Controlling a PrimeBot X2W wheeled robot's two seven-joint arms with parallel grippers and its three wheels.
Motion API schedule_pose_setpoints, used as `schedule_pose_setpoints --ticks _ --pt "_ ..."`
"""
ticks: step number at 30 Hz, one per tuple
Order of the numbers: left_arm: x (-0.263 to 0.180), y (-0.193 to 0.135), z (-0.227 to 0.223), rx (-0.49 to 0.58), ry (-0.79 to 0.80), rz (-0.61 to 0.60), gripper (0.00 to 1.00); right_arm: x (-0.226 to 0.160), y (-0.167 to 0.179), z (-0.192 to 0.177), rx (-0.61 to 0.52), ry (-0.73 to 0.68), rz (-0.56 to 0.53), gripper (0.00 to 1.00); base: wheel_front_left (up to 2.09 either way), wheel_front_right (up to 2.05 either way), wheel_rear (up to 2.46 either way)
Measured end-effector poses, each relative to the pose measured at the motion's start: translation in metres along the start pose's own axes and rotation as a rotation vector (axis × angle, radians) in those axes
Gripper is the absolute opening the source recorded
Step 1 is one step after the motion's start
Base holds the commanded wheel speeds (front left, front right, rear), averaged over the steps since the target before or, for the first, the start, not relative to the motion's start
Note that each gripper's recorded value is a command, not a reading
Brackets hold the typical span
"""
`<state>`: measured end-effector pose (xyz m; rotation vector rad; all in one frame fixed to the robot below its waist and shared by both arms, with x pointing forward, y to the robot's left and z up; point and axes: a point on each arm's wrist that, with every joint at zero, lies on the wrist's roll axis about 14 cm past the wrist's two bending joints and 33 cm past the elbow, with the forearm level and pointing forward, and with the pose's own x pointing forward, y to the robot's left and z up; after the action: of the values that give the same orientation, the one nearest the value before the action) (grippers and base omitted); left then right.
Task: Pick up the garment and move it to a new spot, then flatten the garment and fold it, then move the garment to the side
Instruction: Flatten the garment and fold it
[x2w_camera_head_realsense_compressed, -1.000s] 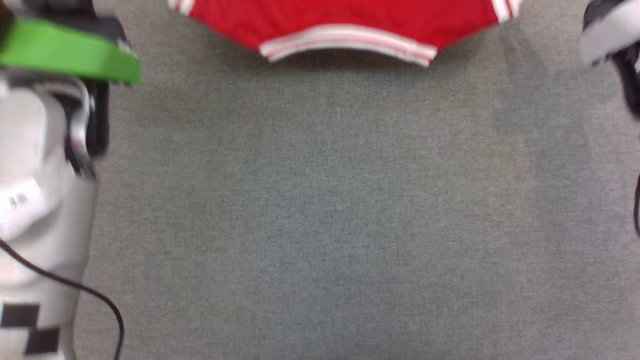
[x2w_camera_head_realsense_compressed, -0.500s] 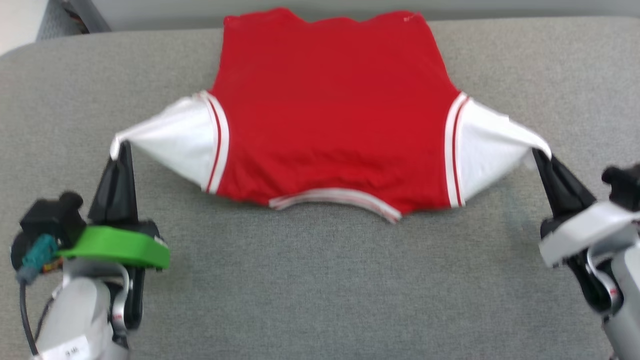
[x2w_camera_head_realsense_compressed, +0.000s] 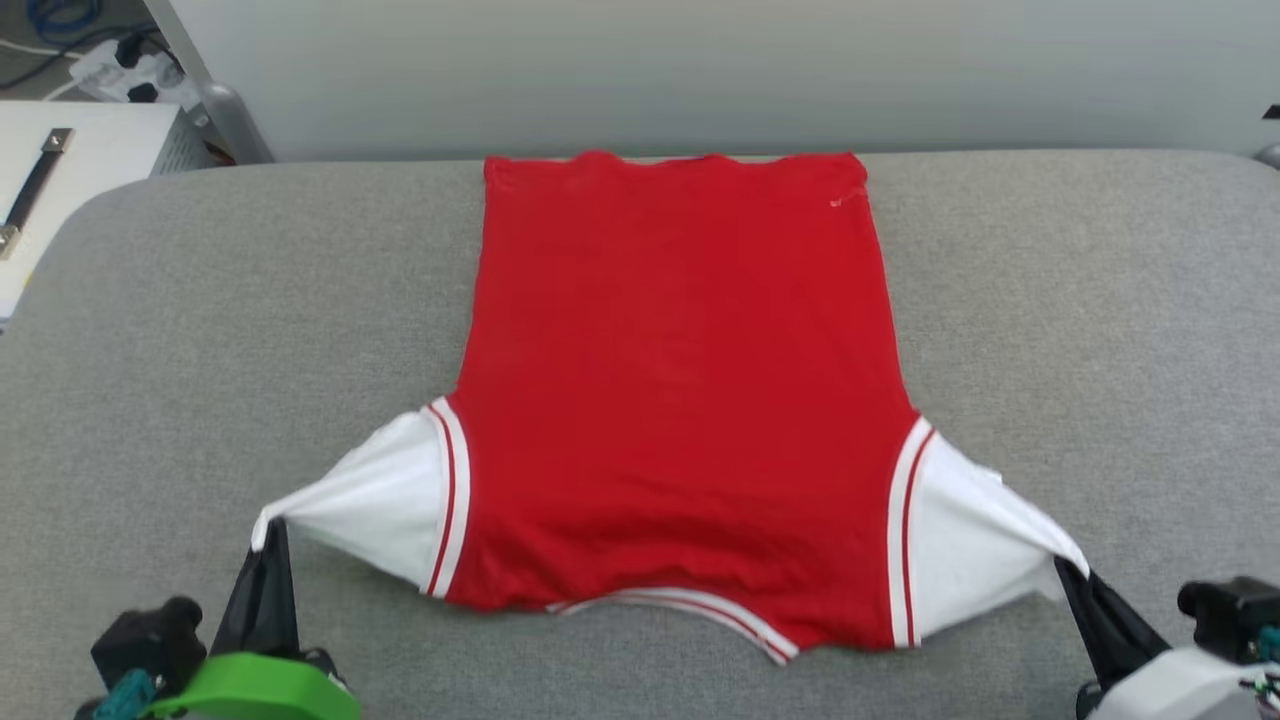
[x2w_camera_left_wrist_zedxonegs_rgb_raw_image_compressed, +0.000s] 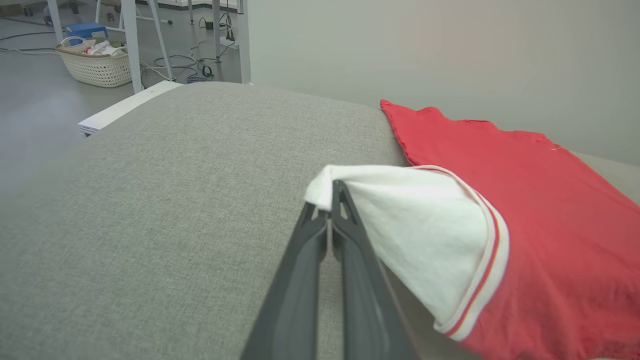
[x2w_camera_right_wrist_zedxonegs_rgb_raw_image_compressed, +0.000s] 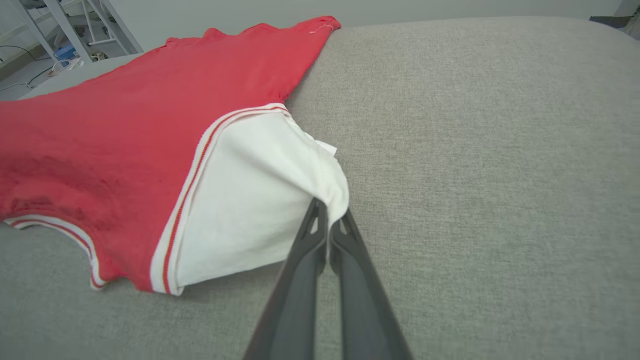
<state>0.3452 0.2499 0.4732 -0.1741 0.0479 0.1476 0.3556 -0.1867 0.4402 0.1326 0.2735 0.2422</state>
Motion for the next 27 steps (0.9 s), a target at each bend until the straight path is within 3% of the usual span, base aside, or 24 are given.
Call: schedule_pose_setpoints --ticks 8,16,17,18,19,23,27 --pt "-0.034 0.018 -0.020 -0.022 0.057 0.072 0.00 -0.031 -0.002 -0.026 -0.007 0.083 -0.029 0.00 0.00 0.00 0.00" --pt "-0.039 0.019 -0.029 -0.034 0.080 0.081 0.00 -0.039 -0.003 -0.041 0.009 0.128 -0.042 0.00 0.00 0.00 0.00" --pt "-0.039 0.018 -0.030 -0.033 0.082 0.077 0.00 -0.038 -0.002 -0.042 0.013 0.134 -0.042 0.19 0.00 0.00 0.00" --pt "-0.039 0.017 -0.031 -0.031 0.084 0.074 0.00 -0.037 -0.001 -0.043 0.015 0.138 -0.040 0.82 0.00 0.00 0.00" --pt "-0.038 0.015 -0.032 -0.029 0.087 0.067 0.00 -0.036 -0.001 -0.042 0.015 0.135 -0.038 1.00 0.00 0.00 0.00" --pt "-0.036 0.005 -0.035 -0.023 0.095 0.039 0.00 -0.025 -0.002 -0.027 0.007 0.092 -0.035 1.00 0.00 0.00 0.00" --pt "-0.032 -0.002 -0.037 -0.031 0.097 0.033 0.00 -0.002 -0.003 0.020 -0.025 -0.040 -0.022 1.00 0.00 0.00 0.00"
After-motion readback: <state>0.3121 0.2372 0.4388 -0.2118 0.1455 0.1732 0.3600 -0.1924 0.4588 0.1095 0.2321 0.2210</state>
